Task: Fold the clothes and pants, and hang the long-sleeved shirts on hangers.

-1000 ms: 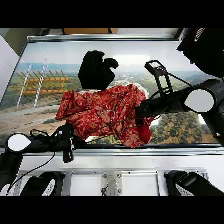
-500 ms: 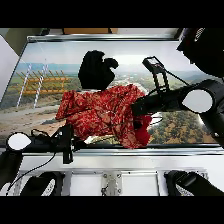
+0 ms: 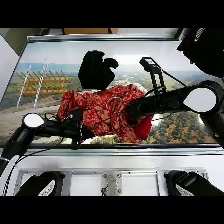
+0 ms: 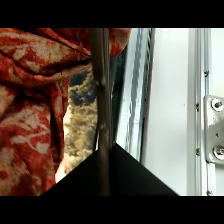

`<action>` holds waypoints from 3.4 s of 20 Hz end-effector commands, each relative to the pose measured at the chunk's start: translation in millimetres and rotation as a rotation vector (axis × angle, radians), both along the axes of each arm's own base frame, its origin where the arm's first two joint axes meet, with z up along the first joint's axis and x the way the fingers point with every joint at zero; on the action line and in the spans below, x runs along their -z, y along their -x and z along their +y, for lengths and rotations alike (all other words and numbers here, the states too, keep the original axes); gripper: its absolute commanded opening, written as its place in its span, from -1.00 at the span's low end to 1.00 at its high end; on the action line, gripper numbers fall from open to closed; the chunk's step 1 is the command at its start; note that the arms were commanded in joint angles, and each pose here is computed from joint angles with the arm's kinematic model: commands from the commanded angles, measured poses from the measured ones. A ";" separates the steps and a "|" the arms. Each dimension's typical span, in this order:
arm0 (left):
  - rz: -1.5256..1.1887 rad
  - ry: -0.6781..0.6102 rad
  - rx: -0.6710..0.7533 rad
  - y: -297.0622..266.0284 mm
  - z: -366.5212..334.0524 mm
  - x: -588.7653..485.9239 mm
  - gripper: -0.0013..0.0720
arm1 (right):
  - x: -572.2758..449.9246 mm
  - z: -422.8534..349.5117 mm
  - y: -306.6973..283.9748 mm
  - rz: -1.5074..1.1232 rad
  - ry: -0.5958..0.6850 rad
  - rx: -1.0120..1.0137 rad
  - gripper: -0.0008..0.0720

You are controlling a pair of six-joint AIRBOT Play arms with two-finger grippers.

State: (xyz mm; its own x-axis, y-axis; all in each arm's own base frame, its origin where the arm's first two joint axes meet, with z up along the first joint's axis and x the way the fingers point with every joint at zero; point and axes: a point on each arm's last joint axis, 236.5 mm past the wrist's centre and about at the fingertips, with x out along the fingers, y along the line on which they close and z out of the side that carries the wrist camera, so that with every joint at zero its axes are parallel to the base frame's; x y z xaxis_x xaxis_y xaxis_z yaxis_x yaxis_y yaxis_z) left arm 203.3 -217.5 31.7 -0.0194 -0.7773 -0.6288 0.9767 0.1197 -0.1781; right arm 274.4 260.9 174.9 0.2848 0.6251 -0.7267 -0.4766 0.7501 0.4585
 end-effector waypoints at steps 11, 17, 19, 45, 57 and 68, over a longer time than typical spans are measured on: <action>0.012 -0.081 -0.054 -30.4 22.4 17.0 -0.94 | -15.3 -38.8 -1.2 -0.065 0.073 0.128 -0.96; 0.001 -0.062 -0.070 -34.7 16.0 13.4 -0.94 | -12.1 -33.9 6.1 -0.009 0.059 0.125 -0.96; -0.003 -0.062 -0.044 -29.7 9.6 13.5 -0.94 | -9.3 -30.4 3.3 -0.003 0.056 0.124 -0.96; -0.043 -0.068 0.000 -24.1 -9.6 14.5 -0.93 | -68.0 -83.2 -33.8 -0.219 -0.231 -0.067 0.90; -0.042 -0.068 0.000 -24.1 -9.6 14.6 -0.93 | 13.2 -196.7 -25.8 -0.454 -0.303 -0.437 0.90; -0.045 -0.069 -0.003 -25.1 -9.5 14.7 -0.93 | 98.8 -210.9 -39.3 -0.519 -0.459 -0.510 0.90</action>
